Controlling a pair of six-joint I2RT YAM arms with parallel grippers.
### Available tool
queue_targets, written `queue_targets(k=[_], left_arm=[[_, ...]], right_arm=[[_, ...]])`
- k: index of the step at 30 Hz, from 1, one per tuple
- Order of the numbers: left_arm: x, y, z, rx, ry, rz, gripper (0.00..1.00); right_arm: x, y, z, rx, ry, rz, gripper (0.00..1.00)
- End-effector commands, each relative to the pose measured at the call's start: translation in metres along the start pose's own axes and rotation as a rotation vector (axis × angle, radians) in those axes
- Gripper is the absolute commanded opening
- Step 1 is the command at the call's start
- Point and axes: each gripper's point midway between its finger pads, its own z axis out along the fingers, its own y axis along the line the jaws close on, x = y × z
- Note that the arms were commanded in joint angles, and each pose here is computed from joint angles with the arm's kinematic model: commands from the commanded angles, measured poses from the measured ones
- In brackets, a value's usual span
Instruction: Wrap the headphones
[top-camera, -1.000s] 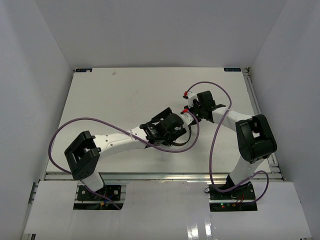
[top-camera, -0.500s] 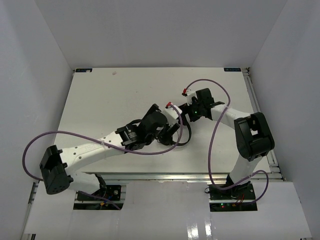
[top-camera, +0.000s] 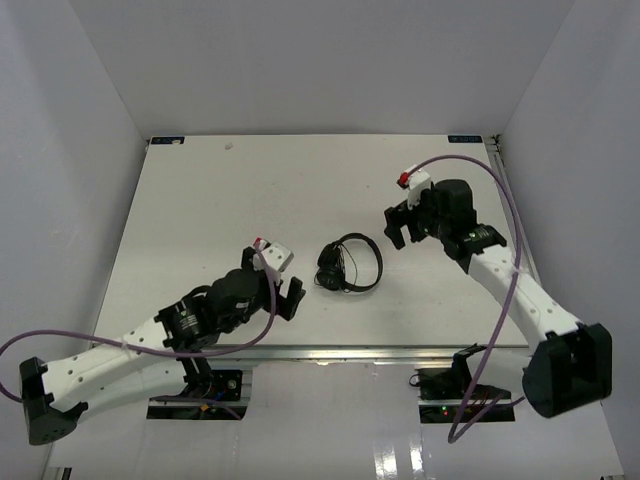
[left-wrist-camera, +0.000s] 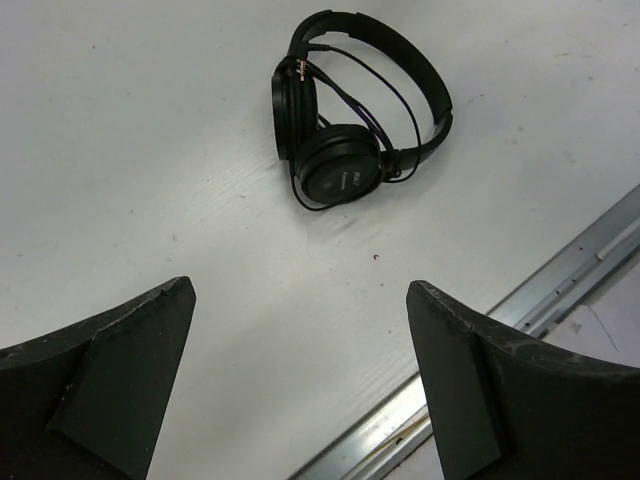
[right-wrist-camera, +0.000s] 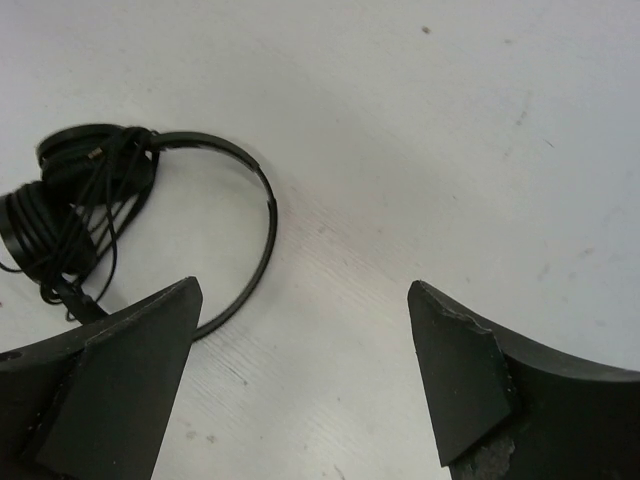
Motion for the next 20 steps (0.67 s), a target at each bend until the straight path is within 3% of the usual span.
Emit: queue_targets(k=[1, 6, 14, 20], left_arm=[[-0.013, -0.003, -0.024, 0.066, -0.121, -0.125, 0.98], [-0.02, -0.004, -0.034, 0.102, -0.2, -0.161, 0.98], [-0.011, -0.019, -0.028, 0.162, -0.127, -0.143, 0.98], [-0.012, -0.017, -0.03, 0.15, -0.136, -0.145, 0.98]], right_arm=[[0.034, -0.018, -0.043, 0.186, 0.043, -0.035, 0.9], [0.042, -0.023, -0.077, 0.261, 0.013, -0.023, 0.9], [0.049, -0.036, -0.094, 0.314, 0.018, 0.031, 0.9], [0.041, -0.042, -0.096, 0.327, 0.009, 0.022, 0.9]])
